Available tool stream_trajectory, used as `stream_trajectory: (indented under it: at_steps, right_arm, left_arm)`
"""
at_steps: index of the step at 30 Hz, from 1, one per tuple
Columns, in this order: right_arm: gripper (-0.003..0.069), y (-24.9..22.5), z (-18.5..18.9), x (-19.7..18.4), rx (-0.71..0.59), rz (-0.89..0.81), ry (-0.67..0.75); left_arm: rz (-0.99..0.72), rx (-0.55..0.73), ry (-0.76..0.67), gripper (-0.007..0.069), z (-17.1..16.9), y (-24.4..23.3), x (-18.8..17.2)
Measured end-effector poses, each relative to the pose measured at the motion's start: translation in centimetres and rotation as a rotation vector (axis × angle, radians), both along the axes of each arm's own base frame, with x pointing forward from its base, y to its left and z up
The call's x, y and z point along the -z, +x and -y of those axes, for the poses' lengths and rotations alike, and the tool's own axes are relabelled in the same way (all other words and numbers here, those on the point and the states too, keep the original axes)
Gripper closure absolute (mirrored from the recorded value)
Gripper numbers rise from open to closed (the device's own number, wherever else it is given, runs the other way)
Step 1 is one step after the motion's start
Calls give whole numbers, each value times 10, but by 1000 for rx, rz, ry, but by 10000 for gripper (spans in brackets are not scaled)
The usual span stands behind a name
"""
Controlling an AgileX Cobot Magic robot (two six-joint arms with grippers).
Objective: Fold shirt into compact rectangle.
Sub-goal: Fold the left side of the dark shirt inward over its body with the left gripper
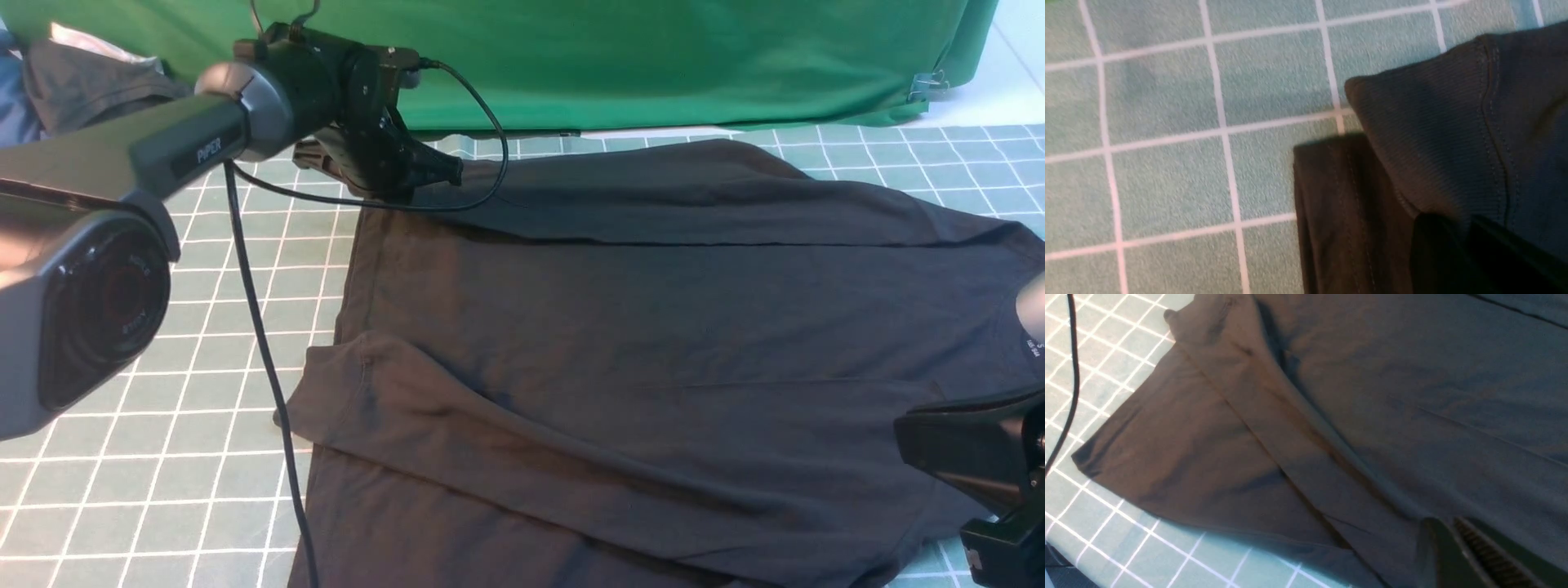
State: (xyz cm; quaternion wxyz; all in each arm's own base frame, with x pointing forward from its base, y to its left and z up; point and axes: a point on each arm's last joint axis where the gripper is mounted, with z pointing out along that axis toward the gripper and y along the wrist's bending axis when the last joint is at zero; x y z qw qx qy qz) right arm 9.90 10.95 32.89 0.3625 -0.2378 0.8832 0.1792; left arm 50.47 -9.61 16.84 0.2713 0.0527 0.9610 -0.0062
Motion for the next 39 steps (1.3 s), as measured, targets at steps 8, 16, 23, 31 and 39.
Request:
stream_trajectory:
  at_steps: [8,16,23,31,39]
  right_arm:
    - [619,0,0,0,-10,5,-12]
    - [619,2,6,3,8,26,-97]
    - [619,9,31,6,162,62,-325]
    - [619,12,48,4,284,92,-453]
    - [619,22,70,1,412,105,-528]
  left_arm:
    - [-35,-10,1,600,-2,-10,-25]
    - [-63,6,22,600,-7,-31,-73]
    - [-167,6,32,600,-9,-48,-86]
    - [-246,16,11,600,-3,-65,-101]
    - [-252,64,30,600,11,-91,-116]
